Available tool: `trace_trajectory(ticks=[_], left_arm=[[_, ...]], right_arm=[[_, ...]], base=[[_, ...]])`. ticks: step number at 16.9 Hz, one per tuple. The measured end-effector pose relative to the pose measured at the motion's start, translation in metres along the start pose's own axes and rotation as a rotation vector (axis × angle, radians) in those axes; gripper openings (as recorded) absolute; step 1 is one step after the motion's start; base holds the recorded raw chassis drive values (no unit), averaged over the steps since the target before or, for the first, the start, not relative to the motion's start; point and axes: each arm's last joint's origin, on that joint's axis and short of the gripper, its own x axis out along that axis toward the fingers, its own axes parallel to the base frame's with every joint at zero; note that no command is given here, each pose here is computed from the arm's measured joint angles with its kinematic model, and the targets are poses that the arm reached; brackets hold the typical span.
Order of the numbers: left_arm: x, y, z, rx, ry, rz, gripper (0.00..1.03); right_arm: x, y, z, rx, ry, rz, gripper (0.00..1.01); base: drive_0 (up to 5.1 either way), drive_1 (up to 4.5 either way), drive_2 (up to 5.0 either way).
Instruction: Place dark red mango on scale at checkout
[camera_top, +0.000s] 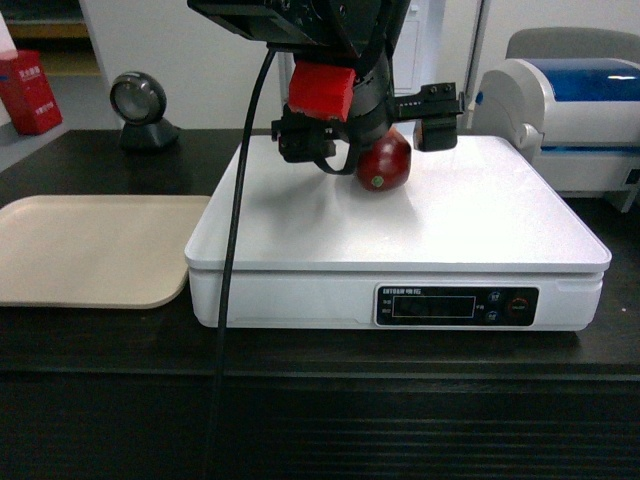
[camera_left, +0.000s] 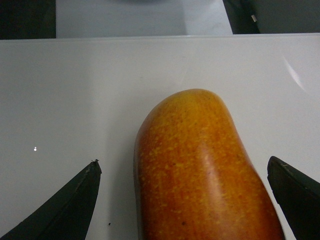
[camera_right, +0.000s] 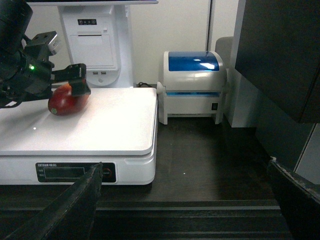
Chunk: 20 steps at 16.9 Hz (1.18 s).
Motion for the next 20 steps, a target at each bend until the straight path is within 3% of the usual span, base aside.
trace_trajectory(ticks=[2, 5, 6, 8, 10, 13, 14, 20], left_arm=[[-0.007, -0.001, 0.005, 0.0, -0.021, -0.01, 0.98], [-0.025, -0.003, 0.017, 0.026, -0.088, -0.028, 0.98], [-0.04, -0.004, 0.024, 0.059, -0.138, -0.062, 0.98], [-0.066, -0.002, 0.029, 0.136, -0.21, -0.206, 0.98], [-0.09, 0.014, 0.026, 0.209, -0.225, -0.329, 0.98], [-0.108, 0.057, 0.012, 0.247, -0.191, -0.317, 0.98], [-0.115, 0.072, 0.004, 0.264, -0.176, -0.289, 0.98], [-0.164, 0.107, -0.021, 0.302, -0.222, -0.225, 0.98]], right_arm=[[0.0, 0.0, 0.0, 0.0, 0.0, 0.0, 0.98], [0.0, 0.0, 0.0, 0.0, 0.0, 0.0, 0.98], [0.0, 0.0, 0.0, 0.0, 0.0, 0.0, 0.98], [0.0, 0.0, 0.0, 0.0, 0.0, 0.0, 0.98], [0.0, 0.0, 0.0, 0.0, 0.0, 0.0, 0.98], [0.0, 0.0, 0.0, 0.0, 0.0, 0.0, 0.98], [0.0, 0.0, 0.0, 0.0, 0.0, 0.0, 0.98], [0.0, 0.0, 0.0, 0.0, 0.0, 0.0, 0.98]], base=[[0.0, 0.0, 0.0], [0.0, 0.0, 0.0], [0.0, 0.0, 0.0], [0.0, 0.0, 0.0], [0.0, 0.0, 0.0], [0.0, 0.0, 0.0], [0.0, 0.0, 0.0], [0.0, 0.0, 0.0]])
